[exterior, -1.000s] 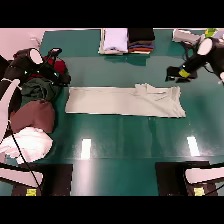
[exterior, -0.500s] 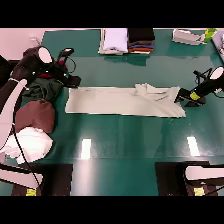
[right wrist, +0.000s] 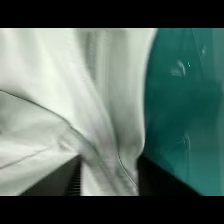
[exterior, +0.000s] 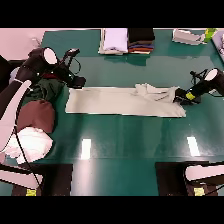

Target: Fold the shirts.

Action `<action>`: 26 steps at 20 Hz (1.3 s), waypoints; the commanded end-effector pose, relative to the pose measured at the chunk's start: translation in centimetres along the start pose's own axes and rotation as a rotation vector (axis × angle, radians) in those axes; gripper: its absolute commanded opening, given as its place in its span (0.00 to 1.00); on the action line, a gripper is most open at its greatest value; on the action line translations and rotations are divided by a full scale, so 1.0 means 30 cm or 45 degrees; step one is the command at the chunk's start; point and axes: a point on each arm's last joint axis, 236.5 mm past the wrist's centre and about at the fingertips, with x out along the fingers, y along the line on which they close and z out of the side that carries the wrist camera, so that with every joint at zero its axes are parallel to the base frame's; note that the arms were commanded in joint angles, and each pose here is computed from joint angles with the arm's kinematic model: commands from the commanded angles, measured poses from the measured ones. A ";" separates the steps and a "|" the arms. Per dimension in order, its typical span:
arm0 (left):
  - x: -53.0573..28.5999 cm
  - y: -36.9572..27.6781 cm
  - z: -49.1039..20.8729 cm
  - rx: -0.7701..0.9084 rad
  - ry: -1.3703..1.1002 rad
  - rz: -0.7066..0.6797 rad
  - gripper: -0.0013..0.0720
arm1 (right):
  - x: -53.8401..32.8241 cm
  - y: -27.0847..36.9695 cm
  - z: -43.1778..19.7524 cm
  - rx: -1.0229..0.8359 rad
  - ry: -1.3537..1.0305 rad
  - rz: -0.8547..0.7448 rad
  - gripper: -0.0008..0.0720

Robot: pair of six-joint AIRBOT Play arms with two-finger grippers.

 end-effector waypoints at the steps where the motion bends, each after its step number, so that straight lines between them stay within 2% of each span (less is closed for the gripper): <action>1: 0.012 -0.012 0.011 -0.036 -0.014 -0.021 0.05 | 0.027 0.043 -0.021 -0.084 0.029 -0.019 0.24; 2: 0.019 -0.021 0.014 -0.045 -0.016 -0.038 0.05 | 0.017 0.053 -0.021 -0.101 0.021 -0.019 0.09; 3: 0.028 -0.040 0.019 -0.056 -0.021 -0.068 0.05 | -0.001 0.058 -0.018 -0.103 0.004 -0.014 0.04; 8: 0.145 -0.238 0.075 0.069 -0.101 -0.122 0.05 | -0.229 0.118 -0.006 -0.148 -0.195 0.025 0.04; 12: 0.280 -0.444 0.081 0.192 -0.086 -0.188 0.05 | -0.489 0.256 -0.016 -0.258 -0.334 0.069 0.04; 16: 0.402 -0.587 0.057 0.237 -0.034 -0.265 0.05 | -0.725 0.546 -0.069 -0.398 -0.463 0.341 0.04; 20: 0.451 -0.630 0.050 0.226 -0.030 -0.306 0.05 | -0.874 0.747 -0.134 -0.528 -0.554 0.469 0.04; 26: 0.451 -0.613 0.049 0.240 -0.023 -0.284 0.05 | -0.971 0.918 -0.215 -0.613 -0.617 0.578 0.04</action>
